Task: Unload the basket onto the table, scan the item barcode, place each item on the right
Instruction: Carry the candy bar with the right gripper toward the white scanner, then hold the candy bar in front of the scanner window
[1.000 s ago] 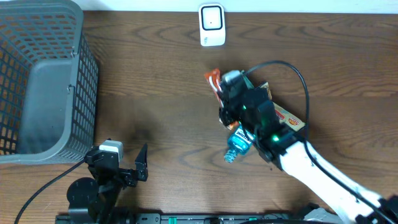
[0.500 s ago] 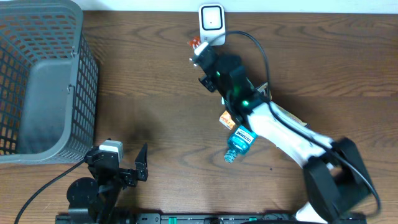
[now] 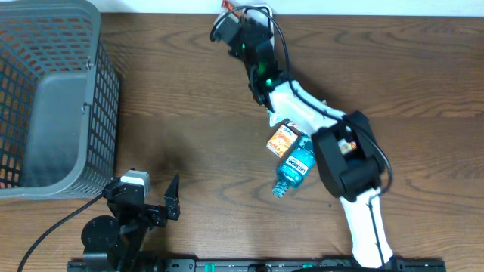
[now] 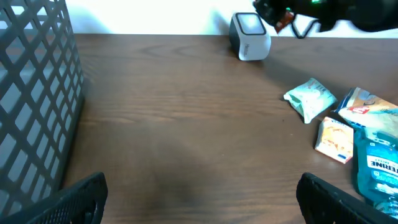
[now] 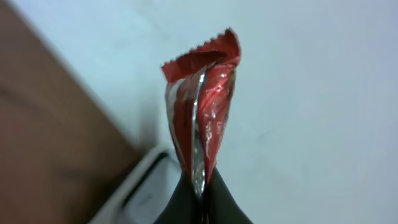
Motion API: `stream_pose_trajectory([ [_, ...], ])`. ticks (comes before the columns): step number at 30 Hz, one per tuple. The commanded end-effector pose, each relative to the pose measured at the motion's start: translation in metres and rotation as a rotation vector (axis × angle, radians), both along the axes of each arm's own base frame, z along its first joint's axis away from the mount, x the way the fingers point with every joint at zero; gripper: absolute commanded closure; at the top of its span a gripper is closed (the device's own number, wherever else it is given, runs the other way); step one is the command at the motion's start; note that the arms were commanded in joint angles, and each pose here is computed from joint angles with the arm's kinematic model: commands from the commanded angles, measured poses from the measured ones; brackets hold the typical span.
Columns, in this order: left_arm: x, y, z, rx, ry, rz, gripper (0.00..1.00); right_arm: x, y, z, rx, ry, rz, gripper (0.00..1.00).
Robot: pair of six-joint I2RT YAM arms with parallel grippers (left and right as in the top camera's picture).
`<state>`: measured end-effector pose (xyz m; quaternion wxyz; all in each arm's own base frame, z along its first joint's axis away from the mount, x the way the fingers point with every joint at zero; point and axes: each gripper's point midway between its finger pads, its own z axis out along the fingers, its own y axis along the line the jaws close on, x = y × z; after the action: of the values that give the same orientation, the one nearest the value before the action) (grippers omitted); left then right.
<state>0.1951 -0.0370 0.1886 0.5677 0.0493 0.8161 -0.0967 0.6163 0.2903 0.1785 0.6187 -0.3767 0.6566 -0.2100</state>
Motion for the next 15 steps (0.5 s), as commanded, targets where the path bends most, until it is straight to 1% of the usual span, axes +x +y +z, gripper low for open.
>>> stream_pose_trajectory([
  [1, -0.001, -0.001, 0.004, 0.008, -0.01, -0.012, 0.03, 0.025, -0.007, 0.001, -0.166, -0.096, -0.036, 0.99],
  [2, -0.001, -0.001, 0.004, 0.008, -0.01, -0.012, 0.03, 0.031, -0.005, -0.002, -0.185, -0.113, -0.029, 0.99],
  [6, -0.001, -0.001, 0.004, 0.008, -0.01, -0.012, 0.03, 0.046, -0.002, -0.015, -0.171, -0.126, 0.01, 0.99],
  [9, -0.001, -0.001, 0.004, 0.008, -0.01, -0.012, 0.03, 0.055, -0.001, -0.026, -0.209, -0.15, 0.054, 0.99],
  [12, -0.001, -0.001, 0.004, 0.008, -0.01, -0.012, 0.03, 0.059, -0.006, -0.031, -0.2, -0.179, 0.051, 0.99],
  [15, -0.001, -0.001, 0.004, 0.008, -0.01, -0.012, 0.03, 0.061, -0.009, -0.04, -0.207, -0.165, 0.051, 0.99],
])
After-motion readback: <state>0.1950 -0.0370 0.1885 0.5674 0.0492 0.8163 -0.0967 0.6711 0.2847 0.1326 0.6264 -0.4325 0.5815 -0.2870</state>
